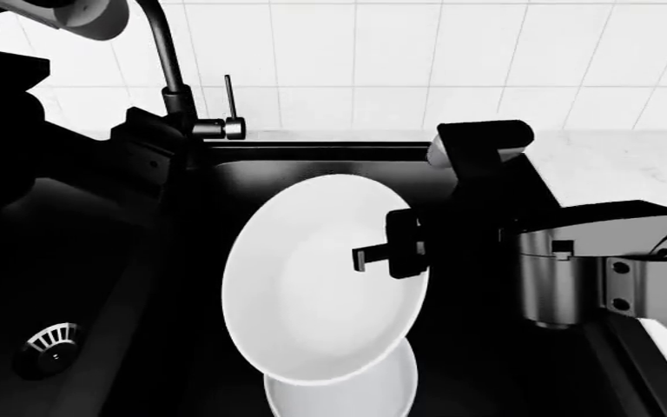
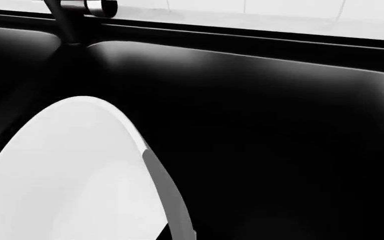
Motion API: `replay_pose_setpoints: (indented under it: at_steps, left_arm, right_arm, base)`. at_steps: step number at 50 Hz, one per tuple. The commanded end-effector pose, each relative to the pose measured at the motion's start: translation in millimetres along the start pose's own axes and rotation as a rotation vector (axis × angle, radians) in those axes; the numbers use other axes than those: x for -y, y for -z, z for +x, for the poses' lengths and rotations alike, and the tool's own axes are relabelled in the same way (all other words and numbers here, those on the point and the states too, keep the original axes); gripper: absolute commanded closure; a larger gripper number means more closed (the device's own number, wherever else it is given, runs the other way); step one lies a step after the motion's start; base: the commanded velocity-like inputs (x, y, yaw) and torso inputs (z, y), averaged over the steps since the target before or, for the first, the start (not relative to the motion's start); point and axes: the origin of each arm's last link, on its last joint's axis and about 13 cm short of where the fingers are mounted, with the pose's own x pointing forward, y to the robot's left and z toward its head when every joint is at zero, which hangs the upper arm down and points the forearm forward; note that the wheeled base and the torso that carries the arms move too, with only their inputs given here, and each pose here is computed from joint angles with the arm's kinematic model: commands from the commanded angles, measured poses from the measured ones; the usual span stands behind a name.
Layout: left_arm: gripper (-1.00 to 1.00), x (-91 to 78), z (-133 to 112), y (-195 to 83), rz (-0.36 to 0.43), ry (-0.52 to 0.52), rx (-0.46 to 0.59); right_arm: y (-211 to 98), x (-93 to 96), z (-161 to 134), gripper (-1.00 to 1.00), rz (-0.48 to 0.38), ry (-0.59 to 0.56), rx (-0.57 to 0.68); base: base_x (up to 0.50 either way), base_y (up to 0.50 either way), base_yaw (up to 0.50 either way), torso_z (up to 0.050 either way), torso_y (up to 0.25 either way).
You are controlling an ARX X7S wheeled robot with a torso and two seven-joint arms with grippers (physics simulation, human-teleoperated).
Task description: Stack the bowls in the sink.
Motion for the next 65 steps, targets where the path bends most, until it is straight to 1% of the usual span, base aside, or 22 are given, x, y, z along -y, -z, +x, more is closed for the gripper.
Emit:
replay_pose_setpoints:
  at_steps: [1, 20, 23, 30, 49, 65]
  left_arm:
    - [-1.00, -0.6, 0, 0, -0.003, -0.001, 0.000]
    - [-1.00, -0.9, 0, 1, -0.004, -0.002, -0.002]
    - [-1.00, -1.0, -1, 1, -0.004, -0.003, -0.002]
    - [-1.00, -1.4, -1, 1, -0.005, -0.004, -0.002]
    - [-1.00, -2.2, -1, 3, -0.006, -0.004, -0.004]
    - [-1.00, -2.4, -1, 3, -0.007, -0.006, -0.006]
  right_arm:
    - [9, -2.0, 11, 1.00, -0.015, -0.013, -0.029]
    - [18, -6.3, 18, 1.00, -0.046, -0.039, -0.070]
    - [24, -7.9, 24, 1.00, -0.064, -0.046, -0.095]
    - [26, -9.8, 26, 1.00, -0.077, -0.054, -0.105]
    - [37, -11.9, 39, 1.00, -0.094, -0.050, -0.145]
    - [42, -12.6, 43, 1.00, -0.111, -0.032, -0.172]
  base:
    - [0.00, 0.00, 0.00, 0.000, 0.000]
    - [0.00, 0.00, 0.00, 0.000, 0.001]
    - [0.00, 0.00, 0.00, 0.000, 0.000]
    - [0.00, 0.00, 0.00, 0.000, 0.000]
    - [0.00, 0.00, 0.00, 0.001, 0.000]
    - [0.00, 0.00, 0.00, 0.000, 0.001]
